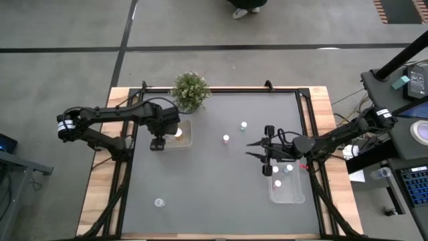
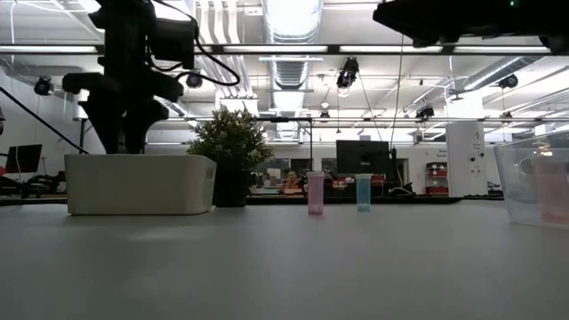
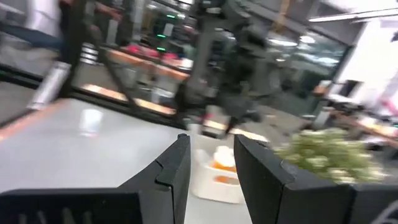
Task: Pick and place medicine bottles into bin by pill shape (circle, oval)
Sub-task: Put the top transparent pill bottle into the gray bin
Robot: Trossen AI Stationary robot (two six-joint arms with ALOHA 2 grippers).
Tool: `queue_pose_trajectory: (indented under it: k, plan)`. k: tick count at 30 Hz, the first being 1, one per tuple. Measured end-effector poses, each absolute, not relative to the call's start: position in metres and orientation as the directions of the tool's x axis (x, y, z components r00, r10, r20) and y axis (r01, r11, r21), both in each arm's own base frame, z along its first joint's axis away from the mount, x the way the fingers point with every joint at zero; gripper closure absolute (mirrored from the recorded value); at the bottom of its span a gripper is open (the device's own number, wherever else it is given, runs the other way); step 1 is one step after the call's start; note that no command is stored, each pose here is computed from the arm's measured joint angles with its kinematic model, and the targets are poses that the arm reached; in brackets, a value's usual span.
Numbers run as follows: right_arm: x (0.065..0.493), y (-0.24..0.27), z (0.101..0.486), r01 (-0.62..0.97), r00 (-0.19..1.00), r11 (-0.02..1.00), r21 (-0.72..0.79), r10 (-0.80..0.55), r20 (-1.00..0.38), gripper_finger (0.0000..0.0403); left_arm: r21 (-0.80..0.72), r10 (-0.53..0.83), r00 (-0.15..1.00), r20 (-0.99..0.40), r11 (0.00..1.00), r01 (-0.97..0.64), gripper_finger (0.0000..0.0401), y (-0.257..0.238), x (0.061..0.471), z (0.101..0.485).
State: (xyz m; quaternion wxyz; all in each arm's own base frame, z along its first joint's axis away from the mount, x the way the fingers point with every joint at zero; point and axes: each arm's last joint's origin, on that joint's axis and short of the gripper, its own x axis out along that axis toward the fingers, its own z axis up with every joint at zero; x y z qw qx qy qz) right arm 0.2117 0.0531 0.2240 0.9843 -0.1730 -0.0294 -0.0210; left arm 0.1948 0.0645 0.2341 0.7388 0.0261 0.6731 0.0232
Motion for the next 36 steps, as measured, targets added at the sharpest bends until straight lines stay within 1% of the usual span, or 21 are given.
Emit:
queue_pose_trajectory:
  k: [3, 6, 9, 12, 15, 17, 25, 29, 36]
  plan:
    - [0.216, 0.05, 0.235, 0.151, 0.988, 0.905, -0.397, -0.123, 0.095, 0.0289, 0.127, 0.118, 0.075, -0.99, 0.983, 0.132, 0.0148, 0.066, 0.194, 0.233]
    - [0.222, 0.043, 0.251, 0.221, 0.974, 0.878, -0.425, -0.178, 0.138, 0.0289, 0.138, 0.123, 0.083, -0.989, 0.971, 0.198, 0.0148, 0.066, 0.195, 0.234]
    - [0.228, 0.037, 0.264, 0.255, 0.967, 0.852, -0.457, -0.213, 0.143, 0.0289, 0.141, 0.124, 0.091, -0.988, 0.968, 0.209, 0.0148, 0.066, 0.196, 0.234]
    - [0.234, 0.03, 0.271, 0.262, 0.965, 0.832, -0.49, -0.242, 0.105, 0.0289, 0.12, 0.105, 0.081, -0.991, 0.967, 0.223, 0.0148, 0.064, 0.195, 0.234]
    - [0.238, 0.024, 0.278, 0.272, 0.96, 0.822, -0.5, -0.269, 0.08, 0.0289, 0.081, 0.059, 0.098, -0.993, 0.967, 0.24, 0.0148, 0.06, 0.196, 0.234]
    - [0.239, 0.021, 0.28, 0.275, 0.957, 0.817, -0.506, -0.283, 0.064, 0.0289, 0.079, 0.054, 0.106, -0.993, 0.964, 0.252, 0.0148, 0.057, 0.198, 0.233]
    - [0.24, 0.013, 0.278, 0.284, 0.95, 0.803, -0.524, -0.311, 0.038, 0.0289, 0.066, 0.044, 0.085, -0.995, 0.959, 0.277, 0.0148, 0.057, 0.202, 0.219]
    - [0.24, 0.013, 0.275, 0.278, 0.949, 0.799, -0.534, -0.314, 0.024, 0.0289, 0.077, 0.047, 0.103, -0.994, 0.949, 0.305, 0.0148, 0.058, 0.206, 0.213]
    - [0.239, 0.01, 0.275, 0.319, 0.929, 0.779, -0.539, -0.369, 0.017, 0.0289, 0.052, 0.023, 0.091, -0.996, 0.94, 0.337, 0.0148, 0.058, 0.21, 0.206]
